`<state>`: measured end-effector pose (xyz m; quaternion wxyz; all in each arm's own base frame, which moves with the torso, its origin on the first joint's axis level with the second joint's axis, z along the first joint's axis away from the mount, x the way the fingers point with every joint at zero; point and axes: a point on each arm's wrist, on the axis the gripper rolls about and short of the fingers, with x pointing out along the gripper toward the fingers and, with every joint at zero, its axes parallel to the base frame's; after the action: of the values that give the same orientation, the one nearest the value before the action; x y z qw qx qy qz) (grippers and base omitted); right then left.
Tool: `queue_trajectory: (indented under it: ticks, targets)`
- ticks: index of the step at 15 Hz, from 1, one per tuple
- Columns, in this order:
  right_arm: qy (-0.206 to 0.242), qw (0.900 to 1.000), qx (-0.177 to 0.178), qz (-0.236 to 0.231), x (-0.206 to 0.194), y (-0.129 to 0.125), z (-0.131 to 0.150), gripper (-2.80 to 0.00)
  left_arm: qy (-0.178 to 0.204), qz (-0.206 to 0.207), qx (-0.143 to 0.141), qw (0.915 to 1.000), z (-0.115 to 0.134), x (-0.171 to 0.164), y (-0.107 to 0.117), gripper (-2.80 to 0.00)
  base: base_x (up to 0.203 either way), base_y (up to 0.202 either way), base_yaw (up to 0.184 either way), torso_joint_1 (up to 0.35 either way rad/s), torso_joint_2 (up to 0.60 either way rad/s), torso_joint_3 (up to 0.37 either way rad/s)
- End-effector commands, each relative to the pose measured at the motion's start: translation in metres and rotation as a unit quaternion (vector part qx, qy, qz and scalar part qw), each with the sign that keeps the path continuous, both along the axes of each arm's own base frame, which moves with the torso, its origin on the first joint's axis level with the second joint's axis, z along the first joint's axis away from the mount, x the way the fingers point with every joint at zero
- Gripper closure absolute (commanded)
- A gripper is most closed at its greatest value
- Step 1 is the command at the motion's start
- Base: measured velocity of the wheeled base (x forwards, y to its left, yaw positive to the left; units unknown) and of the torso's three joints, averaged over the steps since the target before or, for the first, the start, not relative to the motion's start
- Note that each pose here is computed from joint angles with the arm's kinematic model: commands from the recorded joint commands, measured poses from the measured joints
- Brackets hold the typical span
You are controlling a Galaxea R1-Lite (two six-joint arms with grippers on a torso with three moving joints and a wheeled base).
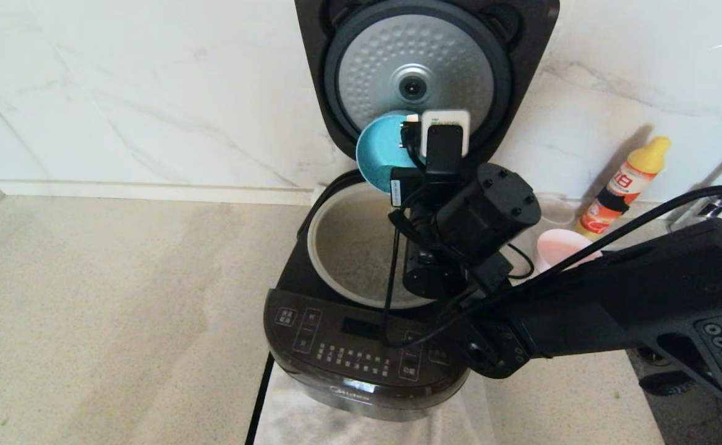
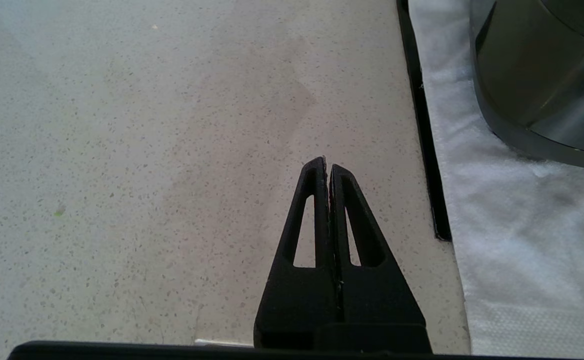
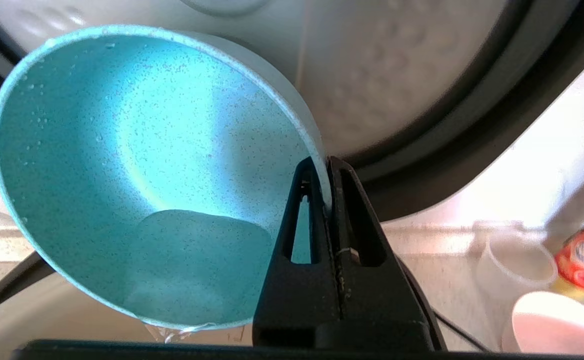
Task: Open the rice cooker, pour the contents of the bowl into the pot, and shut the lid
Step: Pour the water from the bowl into the rice cooker
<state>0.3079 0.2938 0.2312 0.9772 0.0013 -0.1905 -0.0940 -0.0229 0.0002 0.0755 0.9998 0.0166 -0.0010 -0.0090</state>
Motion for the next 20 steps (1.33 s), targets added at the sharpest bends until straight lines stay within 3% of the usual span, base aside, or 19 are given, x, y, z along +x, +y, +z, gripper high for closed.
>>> queue_trajectory:
  ticks: [1, 9, 13, 16, 20]
  targets:
    - [-0.012, 1.000, -0.012, -0.003, 0.000, 0.002, -0.006, 0.00, 0.001, 0.000, 0.000, 1.0000, 0.000, 0.000, 0.000, 0.00, 0.000, 0.000, 0.000, 0.000, 0.00, 0.000]
    - [-0.024, 0.999, -0.022, 0.011, -0.003, 0.009, -0.009, 0.00, 0.002, 0.000, 0.000, 1.0000, 0.000, 0.000, 0.000, 0.00, 0.000, 0.000, 0.000, 0.000, 0.00, 0.000]
    - [-0.016, 1.000, -0.023, -0.004, -0.009, 0.003, 0.004, 0.00, 0.002, 0.000, 0.000, 1.0000, 0.000, 0.000, 0.000, 0.00, 0.000, 0.000, 0.000, 0.000, 0.00, 0.000]
    - [0.013, 0.999, -0.032, -0.015, -0.025, -0.008, 0.022, 0.00, 0.001, 0.000, 0.000, 1.0000, 0.000, 0.000, 0.000, 0.00, 0.000, 0.000, 0.000, 0.000, 0.00, 0.000]
    - [0.064, 0.995, -0.072, -0.022, -0.046, -0.030, 0.047, 0.00, 0.002, 0.000, 0.000, 1.0000, 0.000, 0.000, 0.000, 0.00, 0.000, 0.000, 0.000, 0.000, 0.00, 0.000]
